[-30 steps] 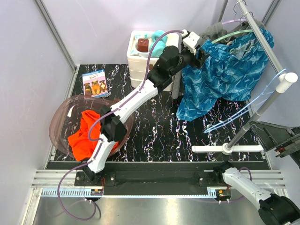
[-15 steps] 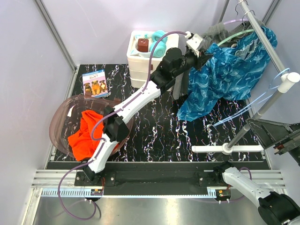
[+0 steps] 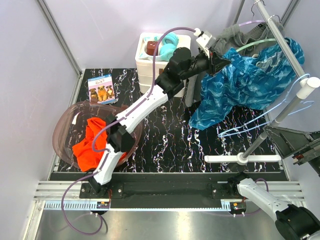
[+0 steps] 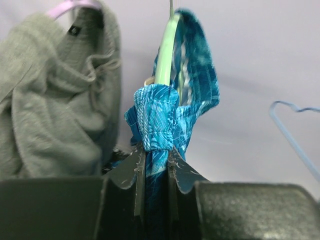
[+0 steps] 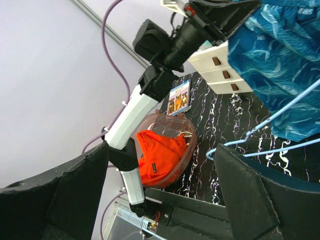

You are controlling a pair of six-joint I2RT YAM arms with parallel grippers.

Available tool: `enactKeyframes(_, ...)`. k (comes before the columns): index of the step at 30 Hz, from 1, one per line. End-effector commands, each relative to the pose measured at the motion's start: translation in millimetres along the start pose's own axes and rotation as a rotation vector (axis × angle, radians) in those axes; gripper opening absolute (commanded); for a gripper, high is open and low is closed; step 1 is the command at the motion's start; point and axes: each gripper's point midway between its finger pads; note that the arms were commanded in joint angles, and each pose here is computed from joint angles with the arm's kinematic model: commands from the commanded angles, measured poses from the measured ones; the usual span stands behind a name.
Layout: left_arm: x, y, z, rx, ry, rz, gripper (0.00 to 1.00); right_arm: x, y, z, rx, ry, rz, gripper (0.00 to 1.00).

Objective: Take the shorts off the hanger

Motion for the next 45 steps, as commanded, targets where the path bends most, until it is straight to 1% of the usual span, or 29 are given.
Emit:
enactKeyframes(1,-155.7,-46.3,-44.8,0.117,-0.278,-0.008,0.00,31.4,-45.4,-6.6,0.196,0.142,-0.012,0.94)
enactKeyframes(5,-181.7,-50.2,-59.5,0.132,-0.305,-0.036,0.00,29.7,-47.2,-6.2,0.205,0.130,-0.018,0.95)
enactKeyframes(12,-212.1,-70.1,-82.7,0.213,-0.325,-0.109,0.00,29.3,-48.1,-5.4,0.201,0.127,-0.032,0.96)
enactKeyframes(14,-224.5,-73.2,-93.2,0.206,-0.326,-0.091,0.00,29.5,-48.6,-3.6,0.199,0.131,-0.046,0.96)
enactKeyframes(16,-220.6,-66.4,-98.5,0.167,-0.286,-0.073,0.00,29.4,-46.6,0.2,0.193,0.136,-0.054,0.97)
enactKeyframes(17,-234.5,-67.7,-109.9,0.162,-0.304,-0.056,0.00,29.2,-43.8,1.3,0.182,0.140,-0.057,0.98)
enactKeyframes(18,-221.0,-62.5,-110.6,0.149,-0.254,-0.075,0.00,28.9,-42.8,6.7,0.184,0.146,-0.063,0.98)
enactKeyframes(20,-229.3,-68.8,-126.1,0.163,-0.241,-0.063,0.00,31.8,-39.4,10.1,0.165,0.172,-0.085,1.00)
enactKeyframes(21,-217.0,-68.9,-127.3,0.162,-0.193,-0.075,0.00,31.1,-38.0,13.1,0.160,0.174,-0.094,1.00)
enactKeyframes(23,-222.2,-74.4,-141.4,0.163,-0.173,-0.045,0.00,31.1,-37.3,18.1,0.152,0.184,-0.128,1.00)
enactKeyframes(24,-209.5,-73.6,-144.6,0.155,-0.122,-0.050,0.00,30.6,-36.3,22.8,0.147,0.186,-0.143,1.00)
enactKeyframes(25,-216.9,-76.1,-156.0,0.146,-0.122,-0.033,0.00,30.3,-37.1,24.6,0.144,0.190,-0.170,1.00)
enactKeyframes(26,-215.2,-76.3,-161.1,0.136,-0.107,-0.009,0.00,29.9,-37.1,28.0,0.144,0.191,-0.183,1.00)
enactKeyframes(27,-201.1,-72.5,-165.1,0.114,-0.054,-0.022,0.00,30.3,-37.3,33.1,0.147,0.203,-0.197,1.00)
enactKeyframes(29,-211.5,-74.5,-184.7,0.084,-0.054,0.004,0.00,29.0,-31.1,35.2,0.124,0.208,-0.212,1.00)
enactKeyframes(30,-198.5,-73.8,-189.5,0.070,-0.012,-0.009,0.00,29.8,-28.3,40.7,0.111,0.221,-0.224,1.00)
enactKeyframes(31,-210.2,-77.7,-205.8,0.053,-0.028,0.002,0.00,29.8,-26.3,44.0,0.103,0.225,-0.231,1.00)
enactKeyframes(32,-196.1,-76.9,-210.3,0.040,0.007,-0.011,0.00,30.4,-24.7,47.5,0.095,0.231,-0.236,1.00)
enactKeyframes(33,-191.7,-77.9,-217.9,0.029,0.025,-0.017,0.00,31.4,-19.4,53.1,0.068,0.242,-0.246,1.00)
enactKeyframes(34,-203.7,-82.9,-237.1,0.011,0.005,-0.006,0.00,32.3,-16.9,55.9,0.055,0.249,-0.251,1.00)
enactKeyframes(35,-184.4,-82.3,-242.3,0.000,0.052,-0.022,0.00,36.9,-15.8,61.7,0.041,0.275,-0.256,1.00)
enactKeyframes(36,-180.0,-81.6,-249.8,-0.022,0.063,-0.029,0.00,35.9,-12.0,67.1,0.018,0.271,-0.272,1.00)
enactKeyframes(37,-188.5,-87.7,-266.6,-0.029,0.044,-0.031,0.00,37.1,-11.7,70.7,0.014,0.278,-0.274,1.00)
enactKeyframes(38,-170.4,-88.5,-270.6,-0.035,0.083,-0.067,0.00,39.3,-9.5,77.9,0.000,0.291,-0.275,1.00)
enactKeyframes(39,-166.7,-91.7,-276.3,-0.035,0.089,-0.082,0.00,40.8,-7.5,81.4,-0.011,0.300,-0.275,1.00)
enactKeyframes(40,-172.1,-96.0,-288.7,-0.044,0.071,-0.093,0.00,42.2,-5.2,85.3,-0.022,0.308,-0.271,1.00)
enactKeyframes(41,-160.2,-98.1,-289.9,-0.047,0.090,-0.142,0.00,47.7,-2.7,93.0,-0.042,0.337,-0.265,1.00)
enactKeyframes(43,-166.7,-106.0,-301.4,-0.045,0.066,-0.166,0.00,54.6,-1.0,102.8,-0.054,0.374,-0.246,1.00)
enactKeyframes(45,-165.8,-114.0,-304.3,-0.043,0.058,-0.177,0.00,62.2,3.2,120.1,-0.079,0.405,-0.205,1.00)
Point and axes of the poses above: each gripper's point midway between its finger pads, its own z axis out along the fingers, its own y axis along the line the jaws close on, x = y × z, and after that the axes turned 13 degrees about z, right-handed
